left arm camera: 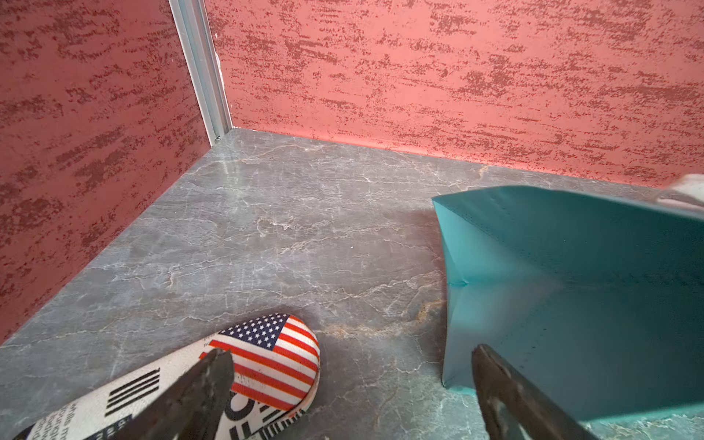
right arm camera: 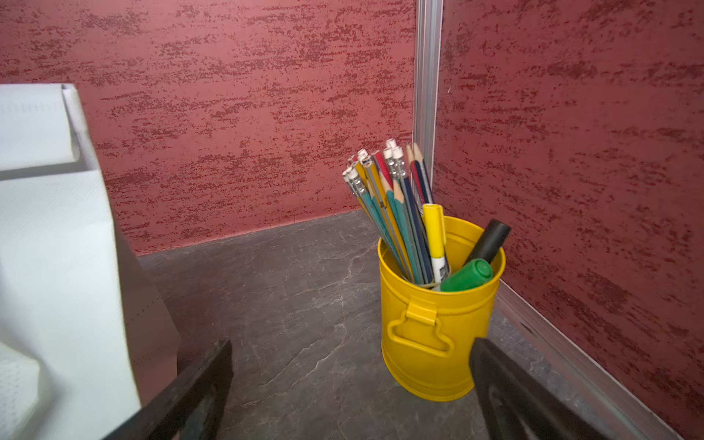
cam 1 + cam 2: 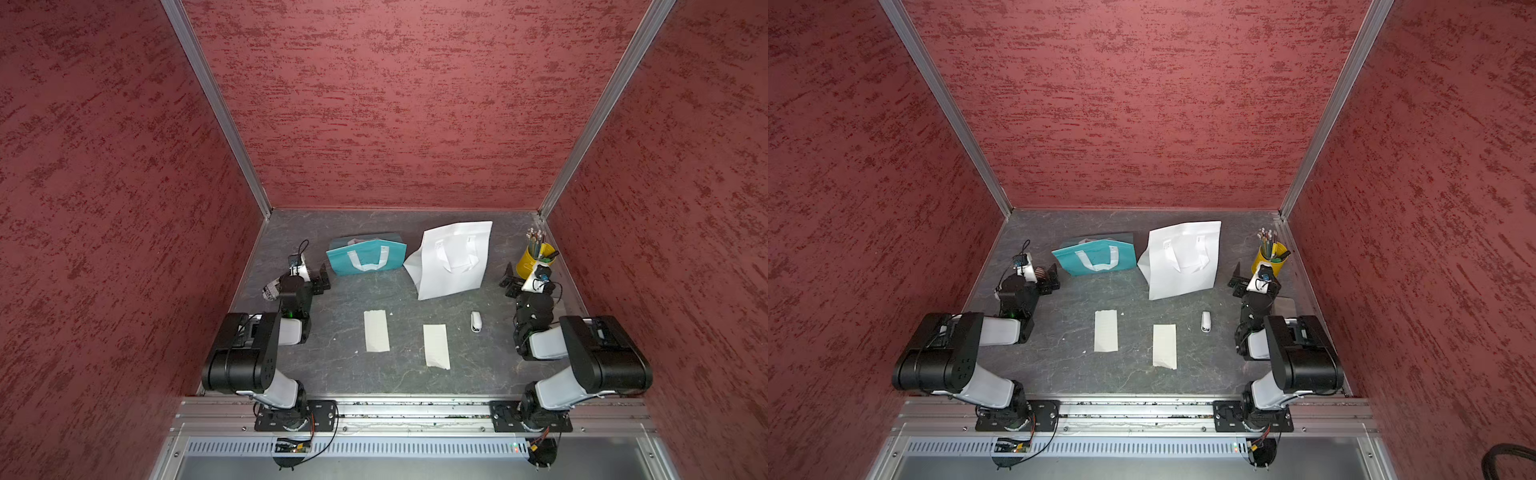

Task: Staple the receipts to the bags
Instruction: Pick up the receipt from the center of the board.

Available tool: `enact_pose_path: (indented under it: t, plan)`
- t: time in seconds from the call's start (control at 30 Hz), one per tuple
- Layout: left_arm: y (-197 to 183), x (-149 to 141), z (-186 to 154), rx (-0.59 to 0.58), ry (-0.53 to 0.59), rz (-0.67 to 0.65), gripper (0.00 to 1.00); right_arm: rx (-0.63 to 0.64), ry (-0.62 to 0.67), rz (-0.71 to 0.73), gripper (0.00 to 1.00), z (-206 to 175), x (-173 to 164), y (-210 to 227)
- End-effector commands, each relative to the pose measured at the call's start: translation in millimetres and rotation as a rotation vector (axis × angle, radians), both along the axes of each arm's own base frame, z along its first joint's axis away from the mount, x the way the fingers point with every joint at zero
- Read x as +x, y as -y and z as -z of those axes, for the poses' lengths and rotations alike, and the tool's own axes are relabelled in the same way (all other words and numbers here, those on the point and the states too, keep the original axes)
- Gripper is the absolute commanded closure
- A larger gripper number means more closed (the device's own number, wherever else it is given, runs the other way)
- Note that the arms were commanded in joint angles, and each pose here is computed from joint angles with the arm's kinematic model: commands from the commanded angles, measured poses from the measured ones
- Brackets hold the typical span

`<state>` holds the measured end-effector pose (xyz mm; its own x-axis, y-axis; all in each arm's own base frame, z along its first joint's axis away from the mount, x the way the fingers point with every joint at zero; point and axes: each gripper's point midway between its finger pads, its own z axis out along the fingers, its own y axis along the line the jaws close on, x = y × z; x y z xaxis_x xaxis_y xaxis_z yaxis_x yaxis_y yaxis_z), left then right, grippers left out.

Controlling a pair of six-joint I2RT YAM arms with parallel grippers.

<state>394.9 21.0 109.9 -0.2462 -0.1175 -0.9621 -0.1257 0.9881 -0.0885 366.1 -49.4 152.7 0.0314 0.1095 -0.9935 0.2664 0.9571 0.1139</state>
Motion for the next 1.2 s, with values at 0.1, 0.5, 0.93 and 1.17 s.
enact_pose_path:
  t: [0.1,0.5,0.93,1.17]
  plan:
    - [1,4,-5,0.008,0.012,0.010,0.00,0.008,0.025,0.015,0.01,-5,-3,2]
    - [0,4,-5,0.008,0.011,0.009,0.00,0.012,0.029,0.008,0.01,-5,-4,2]
    - [1,4,-6,0.002,0.013,0.012,0.00,0.011,0.022,0.007,0.01,-4,-2,2]
    - [-7,-2,-49,0.043,-0.013,-0.078,0.00,-0.012,0.032,-0.005,0.01,-23,-5,-3]
